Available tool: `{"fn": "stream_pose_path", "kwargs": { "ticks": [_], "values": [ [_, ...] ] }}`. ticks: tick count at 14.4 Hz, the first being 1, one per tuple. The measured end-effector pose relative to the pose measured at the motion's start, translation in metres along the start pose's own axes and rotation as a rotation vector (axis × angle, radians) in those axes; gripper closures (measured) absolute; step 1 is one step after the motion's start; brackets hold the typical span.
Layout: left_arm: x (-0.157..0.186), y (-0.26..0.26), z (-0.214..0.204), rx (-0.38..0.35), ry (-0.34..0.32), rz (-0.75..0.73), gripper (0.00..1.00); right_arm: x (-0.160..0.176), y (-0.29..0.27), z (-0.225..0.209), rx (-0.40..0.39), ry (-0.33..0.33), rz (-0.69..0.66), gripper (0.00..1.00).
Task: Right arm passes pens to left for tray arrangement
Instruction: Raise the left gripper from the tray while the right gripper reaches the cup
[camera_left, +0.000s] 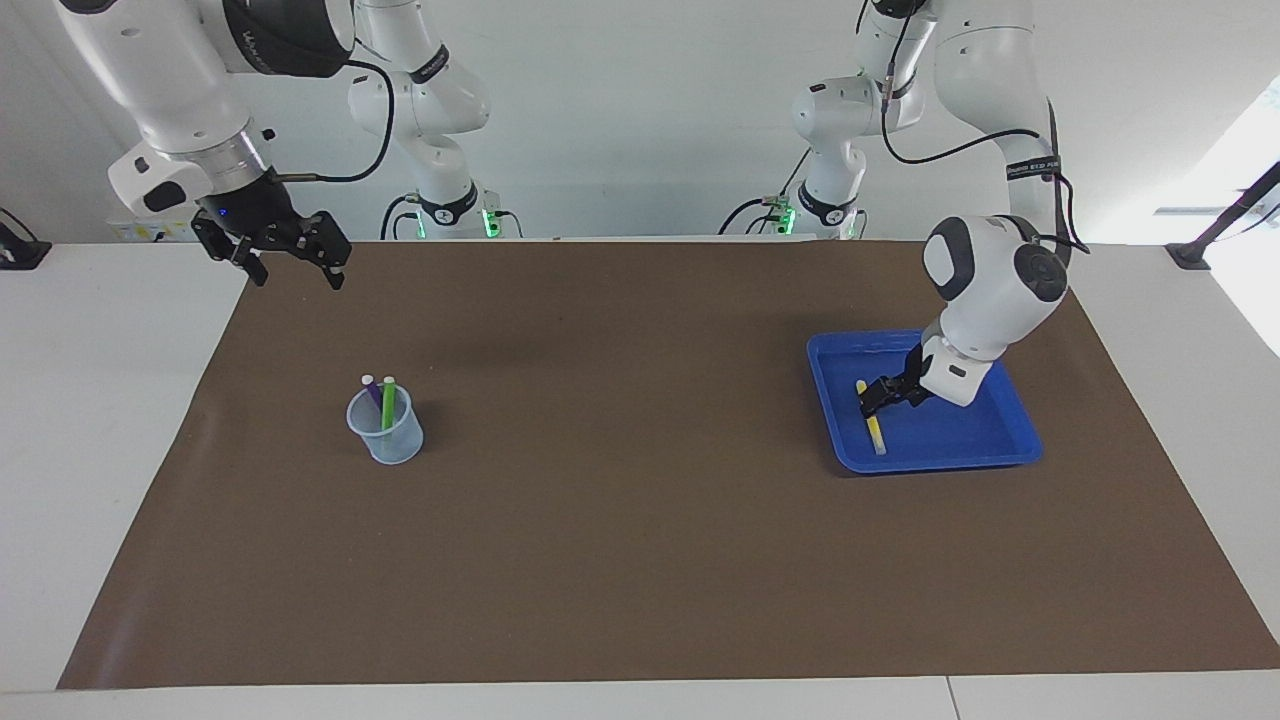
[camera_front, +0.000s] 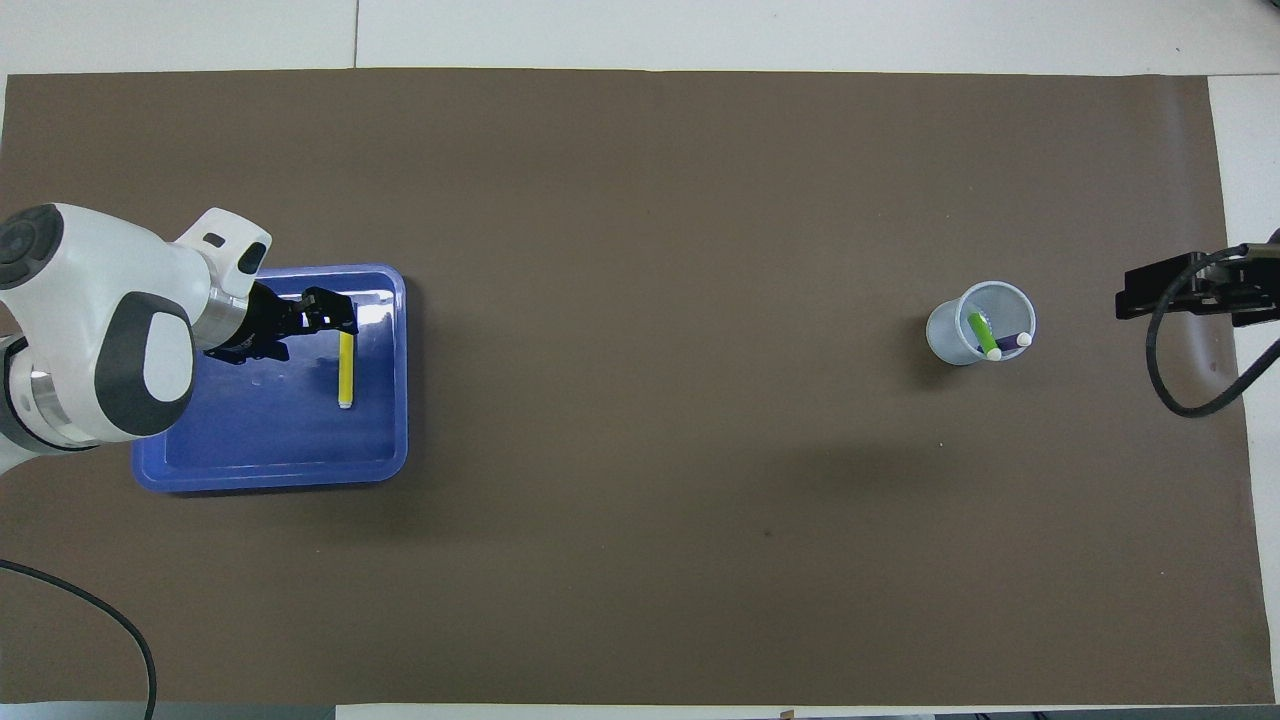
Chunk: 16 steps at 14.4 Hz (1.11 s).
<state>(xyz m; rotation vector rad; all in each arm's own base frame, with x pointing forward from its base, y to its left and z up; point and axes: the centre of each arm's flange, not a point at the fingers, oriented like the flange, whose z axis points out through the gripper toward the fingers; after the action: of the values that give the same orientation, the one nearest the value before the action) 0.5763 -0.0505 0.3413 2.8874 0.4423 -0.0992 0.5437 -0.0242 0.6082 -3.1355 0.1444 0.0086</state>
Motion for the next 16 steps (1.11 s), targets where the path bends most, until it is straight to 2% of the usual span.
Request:
{"fn": "stream_pose_path", "kwargs": {
  "ticks": [6, 8, 13, 16],
  "values": [
    [0.034, -0.034, -0.043, -0.29, 0.029, -0.456, 0.0, 0.0, 0.0, -0.001, 0.0, 0.002, 0.0, 0.0],
    [0.04, -0.038, -0.053, -0.364, 0.034, -0.568, 0.0, 0.0, 0.0, -0.001, 0.0, 0.002, 0.0, 0.0],
    [0.049, -0.035, -0.071, -0.431, 0.054, -0.749, 0.0, 0.0, 0.0, 0.003, 0.0, 0.0, 0.0, 0.0],
    [0.054, -0.029, -0.085, -0.458, 0.068, -0.804, 0.0, 0.0, 0.0, 0.031, 0.001, 0.008, 0.0, 0.0]
  ]
}}
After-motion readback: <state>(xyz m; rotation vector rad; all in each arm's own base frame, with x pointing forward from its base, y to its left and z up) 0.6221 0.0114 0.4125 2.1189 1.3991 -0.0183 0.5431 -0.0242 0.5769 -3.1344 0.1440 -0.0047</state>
